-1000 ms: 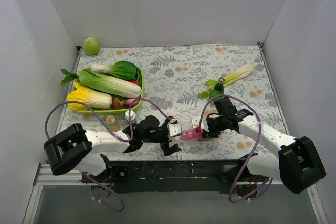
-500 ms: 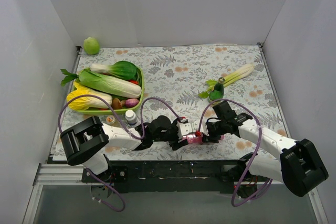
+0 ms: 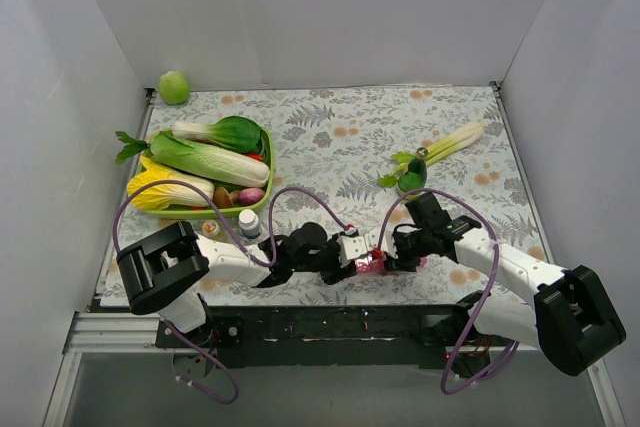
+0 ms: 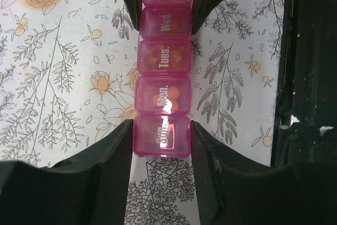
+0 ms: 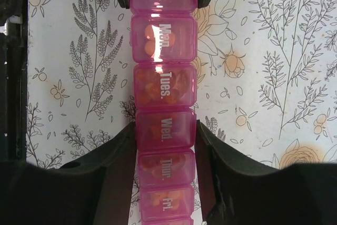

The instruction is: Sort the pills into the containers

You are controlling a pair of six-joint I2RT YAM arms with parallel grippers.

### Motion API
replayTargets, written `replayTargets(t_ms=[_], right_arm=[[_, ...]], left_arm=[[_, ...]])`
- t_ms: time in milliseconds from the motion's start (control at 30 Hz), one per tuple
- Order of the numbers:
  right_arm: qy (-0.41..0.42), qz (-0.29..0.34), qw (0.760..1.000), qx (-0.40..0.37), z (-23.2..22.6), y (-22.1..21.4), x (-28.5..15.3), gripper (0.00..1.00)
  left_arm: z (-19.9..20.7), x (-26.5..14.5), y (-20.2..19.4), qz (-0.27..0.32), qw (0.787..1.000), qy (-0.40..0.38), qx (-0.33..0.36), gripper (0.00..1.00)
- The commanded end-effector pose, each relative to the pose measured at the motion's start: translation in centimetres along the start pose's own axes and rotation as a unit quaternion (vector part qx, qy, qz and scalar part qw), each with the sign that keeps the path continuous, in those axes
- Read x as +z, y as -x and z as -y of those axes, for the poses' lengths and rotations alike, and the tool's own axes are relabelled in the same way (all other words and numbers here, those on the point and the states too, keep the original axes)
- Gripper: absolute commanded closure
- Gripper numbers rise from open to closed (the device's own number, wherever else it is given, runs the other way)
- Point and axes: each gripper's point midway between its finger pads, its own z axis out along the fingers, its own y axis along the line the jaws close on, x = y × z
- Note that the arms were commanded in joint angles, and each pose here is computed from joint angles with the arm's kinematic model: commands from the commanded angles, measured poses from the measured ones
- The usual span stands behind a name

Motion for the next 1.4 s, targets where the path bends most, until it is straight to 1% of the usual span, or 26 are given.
replayTargets(t_ms=[0,100,267,300,400,600,733,767,800,833,867,900,967,1000,1133,1200,1300,1367], right_arm=[[-0.014,0.012,1.0,-0.007,0.4,0.6,-0.2,0.83],[-0.021,0.009,1.0,-0.009,0.5,0.4,-0.1,0.84],[-0.043,0.005,0.999,-0.017,0.8,0.1,-0.3,0.85],[-0.045,0.003,0.999,-0.018,0.8,-0.1,-0.2,0.86],[-0.056,0.001,0.998,-0.022,1.1,-0.2,-0.3,0.86],[-0.061,0.0,0.998,-0.025,1.3,-0.2,-0.4,0.87],[-0.065,-0.004,0.998,-0.025,1.3,-0.4,-0.4,0.87],[-0.065,-0.005,0.998,-0.026,1.3,-0.5,-0.4,0.87],[-0.065,-0.005,0.998,-0.025,1.2,-0.5,-0.4,0.87],[-0.064,-0.005,0.998,-0.025,1.1,-0.6,-0.3,0.87],[-0.063,-0.004,0.998,-0.024,1.1,-0.5,-0.3,0.87],[-0.062,-0.004,0.998,-0.025,1.1,-0.5,-0.3,0.87],[-0.059,-0.001,0.998,-0.025,1.0,-0.4,-0.2,0.87],[-0.057,0.001,0.998,-0.025,1.0,-0.4,-0.2,0.87],[-0.054,0.0,0.998,-0.022,0.9,-0.4,-0.1,0.87],[-0.055,0.0,0.998,-0.022,1.0,-0.4,-0.1,0.87],[-0.053,-0.001,0.998,-0.019,0.8,-0.5,-0.1,0.86],[-0.052,0.0,0.998,-0.019,0.8,-0.5,0.0,0.86]], left_arm=[[0.0,0.2,0.8,-0.001,1.0,-0.002,-0.003,0.84],[0.5,0.2,1.0,-0.008,1.0,-0.013,-0.023,1.0],[1.4,-0.7,1.8,0.006,0.994,-0.042,-0.102,1.0],[1.7,-0.9,1.7,0.005,0.989,-0.047,-0.137,1.0],[2.0,-1.5,1.8,0.007,0.979,-0.064,-0.192,1.0],[1.6,-1.8,1.2,-0.011,0.961,-0.073,-0.267,1.0],[-0.3,-2.1,0.2,-0.029,0.936,-0.049,-0.347,1.0],[-1.6,-2.5,0.0,-0.026,0.922,-0.035,-0.385,0.97],[-2.1,-2.6,-0.1,-0.025,0.915,-0.028,-0.401,0.87],[-3.1,-3.0,-0.1,-0.019,0.908,-0.013,-0.418,0.85],[-3.4,-3.1,0.0,-0.015,0.902,-0.008,-0.431,0.8],[-3.8,-3.2,0.1,-0.012,0.898,0.003,-0.439,0.66],[-5.0,-3.4,0.6,0.0,0.895,0.03,-0.445,0.6],[-5.4,-3.4,0.7,0.002,0.894,0.041,-0.447,0.51],[-6.8,-3.4,-0.1,-0.01,0.887,0.087,-0.453,0.45],[-7.5,-3.4,-0.5,-0.014,0.884,0.11,-0.454,0.44],[-7.7,-3.5,-0.1,-0.004,0.885,0.113,-0.452,0.42],[-7.7,-3.6,0.2,0.002,0.886,0.11,-0.451,0.38]])
